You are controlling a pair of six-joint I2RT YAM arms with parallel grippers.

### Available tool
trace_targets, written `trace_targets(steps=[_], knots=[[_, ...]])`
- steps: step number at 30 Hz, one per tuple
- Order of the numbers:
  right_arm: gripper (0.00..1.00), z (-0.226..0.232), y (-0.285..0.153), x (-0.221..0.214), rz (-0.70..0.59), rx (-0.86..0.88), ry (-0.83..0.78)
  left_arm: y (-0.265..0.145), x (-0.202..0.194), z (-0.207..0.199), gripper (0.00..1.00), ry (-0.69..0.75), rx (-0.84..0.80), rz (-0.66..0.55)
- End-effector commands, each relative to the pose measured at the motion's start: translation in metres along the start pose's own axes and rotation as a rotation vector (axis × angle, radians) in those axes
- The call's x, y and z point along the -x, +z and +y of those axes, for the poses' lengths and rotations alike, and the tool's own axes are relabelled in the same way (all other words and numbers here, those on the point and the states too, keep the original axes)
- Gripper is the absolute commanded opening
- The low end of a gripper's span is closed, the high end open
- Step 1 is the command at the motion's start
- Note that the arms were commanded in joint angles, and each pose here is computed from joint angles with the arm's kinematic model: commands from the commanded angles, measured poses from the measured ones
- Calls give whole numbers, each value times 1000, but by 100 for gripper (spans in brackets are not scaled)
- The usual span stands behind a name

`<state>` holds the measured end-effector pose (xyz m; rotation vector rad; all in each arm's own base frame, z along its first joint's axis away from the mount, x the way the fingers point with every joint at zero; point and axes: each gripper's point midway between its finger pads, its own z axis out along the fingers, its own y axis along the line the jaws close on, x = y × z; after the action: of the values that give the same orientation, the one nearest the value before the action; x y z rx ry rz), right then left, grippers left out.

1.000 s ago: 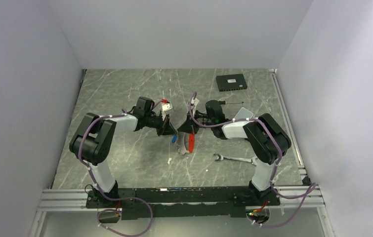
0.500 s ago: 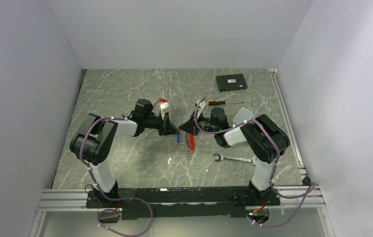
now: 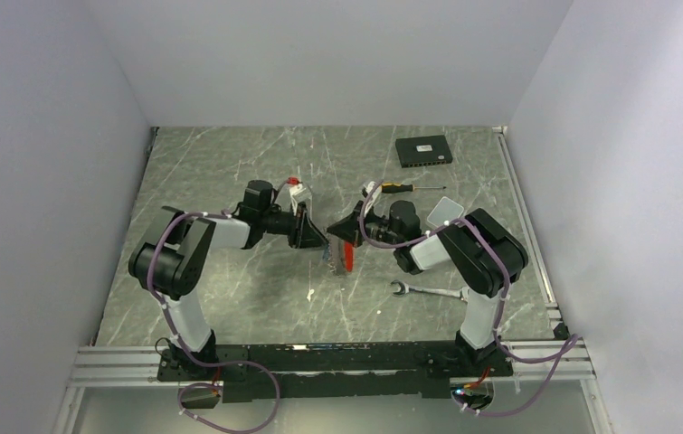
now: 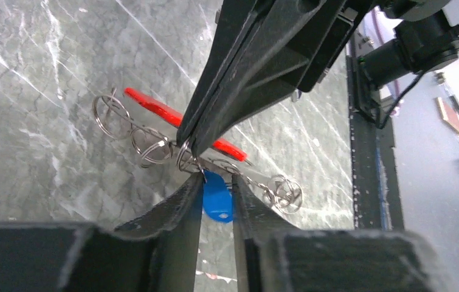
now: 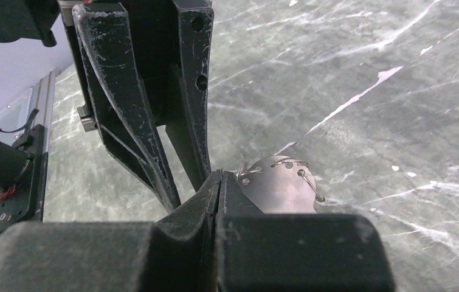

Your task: Remove the keys from the keyring

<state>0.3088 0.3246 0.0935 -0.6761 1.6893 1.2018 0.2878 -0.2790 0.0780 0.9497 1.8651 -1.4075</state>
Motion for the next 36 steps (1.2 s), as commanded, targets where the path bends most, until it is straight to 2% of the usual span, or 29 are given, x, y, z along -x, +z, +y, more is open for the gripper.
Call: trace_targets(steps=[1,9,16,36], knots=[[0,8,2,40,-133,43,-88,-19,14,-11,31,-31,-75,-36],[0,18,1,39,-134,104,-107,-55,38,-4,30,106,-6,-118],[0,26,2,38,-132,149,-117,-41,35,-19,30,135,-79,-102],[0,39,3,35,-119,209,-109,-21,31,-18,32,108,-125,-91]])
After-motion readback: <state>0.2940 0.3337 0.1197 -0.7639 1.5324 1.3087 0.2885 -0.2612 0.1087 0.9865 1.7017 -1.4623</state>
